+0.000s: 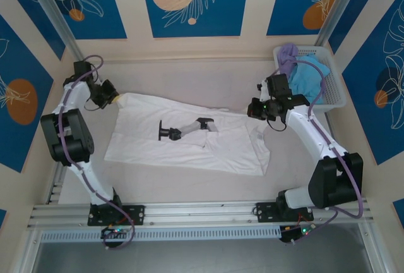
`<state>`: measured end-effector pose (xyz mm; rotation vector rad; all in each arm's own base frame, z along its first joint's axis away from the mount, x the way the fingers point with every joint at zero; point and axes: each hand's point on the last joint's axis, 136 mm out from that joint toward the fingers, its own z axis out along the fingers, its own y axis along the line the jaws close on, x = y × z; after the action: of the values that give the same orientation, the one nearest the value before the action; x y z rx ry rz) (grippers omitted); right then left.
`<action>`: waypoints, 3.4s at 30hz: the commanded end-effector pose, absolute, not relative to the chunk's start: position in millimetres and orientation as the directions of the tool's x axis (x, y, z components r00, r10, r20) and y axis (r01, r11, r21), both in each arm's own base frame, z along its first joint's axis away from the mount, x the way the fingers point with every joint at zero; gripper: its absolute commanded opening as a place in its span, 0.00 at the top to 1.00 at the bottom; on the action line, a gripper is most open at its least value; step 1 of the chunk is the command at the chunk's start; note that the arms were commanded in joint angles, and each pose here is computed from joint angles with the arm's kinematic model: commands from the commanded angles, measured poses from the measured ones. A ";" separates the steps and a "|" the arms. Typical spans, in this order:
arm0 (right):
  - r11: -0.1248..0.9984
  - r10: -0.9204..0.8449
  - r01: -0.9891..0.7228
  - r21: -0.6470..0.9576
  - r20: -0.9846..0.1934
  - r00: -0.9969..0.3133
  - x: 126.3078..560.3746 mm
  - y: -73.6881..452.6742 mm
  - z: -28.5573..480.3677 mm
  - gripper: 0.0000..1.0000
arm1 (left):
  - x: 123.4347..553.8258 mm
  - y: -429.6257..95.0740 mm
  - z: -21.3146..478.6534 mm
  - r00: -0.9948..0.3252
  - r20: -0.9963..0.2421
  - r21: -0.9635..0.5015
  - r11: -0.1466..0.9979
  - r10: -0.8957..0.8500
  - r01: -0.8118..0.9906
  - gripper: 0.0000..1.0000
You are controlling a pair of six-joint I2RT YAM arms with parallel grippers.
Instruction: Fold and stack the t-shirts
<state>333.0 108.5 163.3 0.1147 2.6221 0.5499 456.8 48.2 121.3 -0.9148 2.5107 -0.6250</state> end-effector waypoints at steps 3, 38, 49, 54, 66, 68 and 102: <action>0.913 0.151 -0.019 0.407 -0.380 -0.913 307.5 106.3 153.4 1.00 | 444.9 79.6 130.1 -0.627 -0.296 -0.539 0.668 -0.720 -0.512 1.00; 0.821 0.497 0.343 0.457 -0.275 -0.823 255.9 55.6 124.3 0.64 | 402.8 70.3 144.2 -0.585 -0.289 -0.429 0.648 -0.758 -0.629 0.56; 0.871 0.386 0.271 0.409 -0.231 -0.893 332.6 98.0 123.3 0.73 | 429.4 -46.9 79.4 -0.868 -0.148 -0.351 0.846 -0.474 -0.402 0.63; 0.902 0.358 0.309 0.302 -0.124 -0.925 352.8 103.4 80.2 0.80 | 436.5 -27.4 55.0 -0.873 -0.125 -0.260 0.865 -0.471 -0.429 0.64; 0.855 0.485 0.467 0.227 -0.029 -0.874 403.3 66.3 38.1 0.82 | 427.1 57.7 22.5 -0.762 -0.103 -0.108 0.769 -0.639 -0.630 0.62; 0.847 0.502 0.489 0.209 -0.011 -0.865 405.6 61.1 35.0 0.81 | 424.4 62.8 18.6 -0.752 -0.090 -0.106 0.757 -0.653 -0.644 0.62; 0.884 0.340 0.250 0.396 -0.174 -0.924 356.0 130.5 99.0 0.56 | 441.0 -137.0 105.8 -0.915 -0.130 -0.421 0.857 -0.382 -0.298 0.46</action>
<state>360.8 100.6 101.5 0.5583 2.8073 0.3836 456.1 -77.8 112.5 -0.6202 2.7388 -0.4045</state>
